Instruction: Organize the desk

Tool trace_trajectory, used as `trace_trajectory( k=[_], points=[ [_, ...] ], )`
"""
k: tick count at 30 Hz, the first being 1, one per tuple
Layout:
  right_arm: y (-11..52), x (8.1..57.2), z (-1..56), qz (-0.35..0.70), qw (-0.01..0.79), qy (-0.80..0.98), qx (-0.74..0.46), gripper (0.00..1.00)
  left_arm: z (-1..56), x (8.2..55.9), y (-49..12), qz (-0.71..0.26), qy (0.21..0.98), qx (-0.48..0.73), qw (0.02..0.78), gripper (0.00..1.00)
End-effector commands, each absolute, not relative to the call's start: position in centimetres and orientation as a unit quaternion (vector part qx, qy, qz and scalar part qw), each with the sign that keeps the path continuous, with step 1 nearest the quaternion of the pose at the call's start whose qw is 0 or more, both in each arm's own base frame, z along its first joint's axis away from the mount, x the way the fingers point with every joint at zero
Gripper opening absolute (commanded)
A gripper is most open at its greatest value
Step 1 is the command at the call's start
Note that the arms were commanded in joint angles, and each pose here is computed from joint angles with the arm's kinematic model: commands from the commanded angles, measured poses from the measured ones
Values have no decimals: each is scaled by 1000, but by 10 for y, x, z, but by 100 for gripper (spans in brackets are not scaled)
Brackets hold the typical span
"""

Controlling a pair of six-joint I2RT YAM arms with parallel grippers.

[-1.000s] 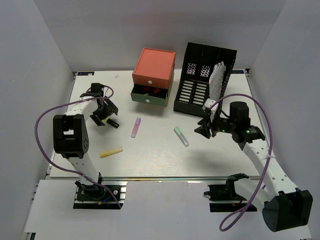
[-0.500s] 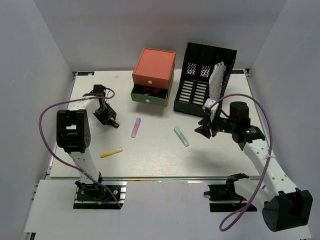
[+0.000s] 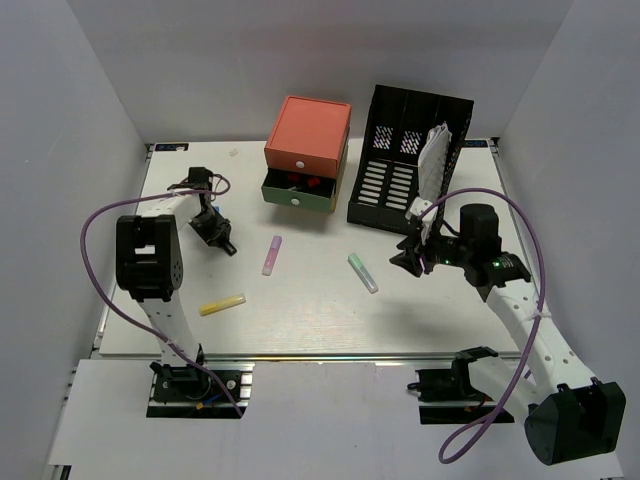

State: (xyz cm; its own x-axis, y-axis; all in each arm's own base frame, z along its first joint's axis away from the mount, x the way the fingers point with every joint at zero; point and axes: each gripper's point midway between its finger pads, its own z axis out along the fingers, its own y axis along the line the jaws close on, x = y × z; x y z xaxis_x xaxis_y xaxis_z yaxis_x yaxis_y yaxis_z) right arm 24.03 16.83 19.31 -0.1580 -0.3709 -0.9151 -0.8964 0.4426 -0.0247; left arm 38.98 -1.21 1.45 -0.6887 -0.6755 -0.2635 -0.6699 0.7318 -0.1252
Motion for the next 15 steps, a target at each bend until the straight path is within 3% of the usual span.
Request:
trace_trajectory(
  k=[1, 4, 7, 9, 15],
  points=[
    [167, 245, 202, 272, 490, 695, -450, 48, 9, 382, -7, 2, 924, -358, 137, 21],
    [167, 244, 202, 273, 490, 696, -448, 48, 26, 386, -20, -42, 929, -337, 151, 1],
    [166, 244, 202, 273, 491, 695, -448, 48, 52, 393, -44, -113, 930, -300, 181, 0],
    [166, 244, 203, 273, 492, 695, -448, 48, 96, 397, -78, -214, 920, -244, 219, 0],
    [165, 246, 203, 272, 492, 697, -445, 43, 189, 397, -138, -423, 843, -194, 270, 0]
  ],
)
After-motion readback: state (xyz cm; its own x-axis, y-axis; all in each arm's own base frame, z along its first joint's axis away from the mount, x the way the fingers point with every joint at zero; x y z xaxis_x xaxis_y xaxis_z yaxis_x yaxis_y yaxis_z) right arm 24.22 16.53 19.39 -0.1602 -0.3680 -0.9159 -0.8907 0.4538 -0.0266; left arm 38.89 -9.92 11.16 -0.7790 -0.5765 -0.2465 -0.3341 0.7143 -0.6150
